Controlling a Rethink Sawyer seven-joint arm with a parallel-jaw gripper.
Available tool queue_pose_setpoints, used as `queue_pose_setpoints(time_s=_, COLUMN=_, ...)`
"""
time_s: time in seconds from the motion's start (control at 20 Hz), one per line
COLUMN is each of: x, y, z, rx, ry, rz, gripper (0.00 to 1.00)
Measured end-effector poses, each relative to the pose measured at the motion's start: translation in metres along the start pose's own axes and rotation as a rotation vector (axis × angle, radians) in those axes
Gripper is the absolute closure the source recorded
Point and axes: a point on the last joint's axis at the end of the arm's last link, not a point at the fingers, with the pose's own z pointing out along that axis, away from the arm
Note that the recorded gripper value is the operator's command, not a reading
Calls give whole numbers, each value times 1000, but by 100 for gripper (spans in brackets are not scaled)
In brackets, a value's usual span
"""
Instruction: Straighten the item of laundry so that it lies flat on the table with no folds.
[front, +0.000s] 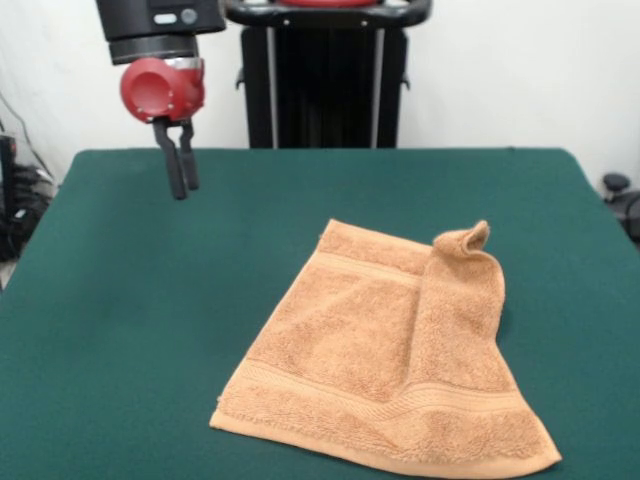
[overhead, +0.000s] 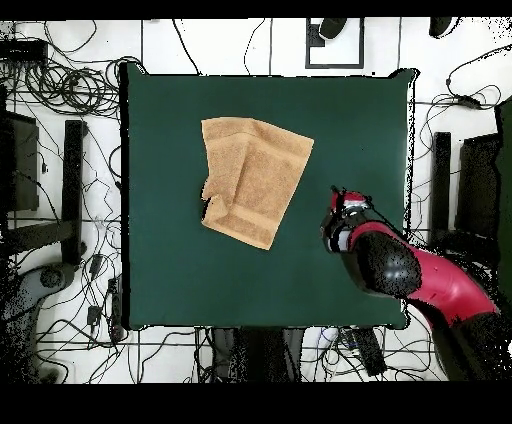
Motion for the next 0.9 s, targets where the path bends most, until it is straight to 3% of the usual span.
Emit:
queue_pose_setpoints(time_s=0.25, x=19, y=6, z=3, rx=-1, ry=16, rz=-28, gripper=0)
queue_pose_setpoints(time_s=0.9, x=33, y=13, z=8, rx=-31, ry=25, rz=-47, gripper=0)
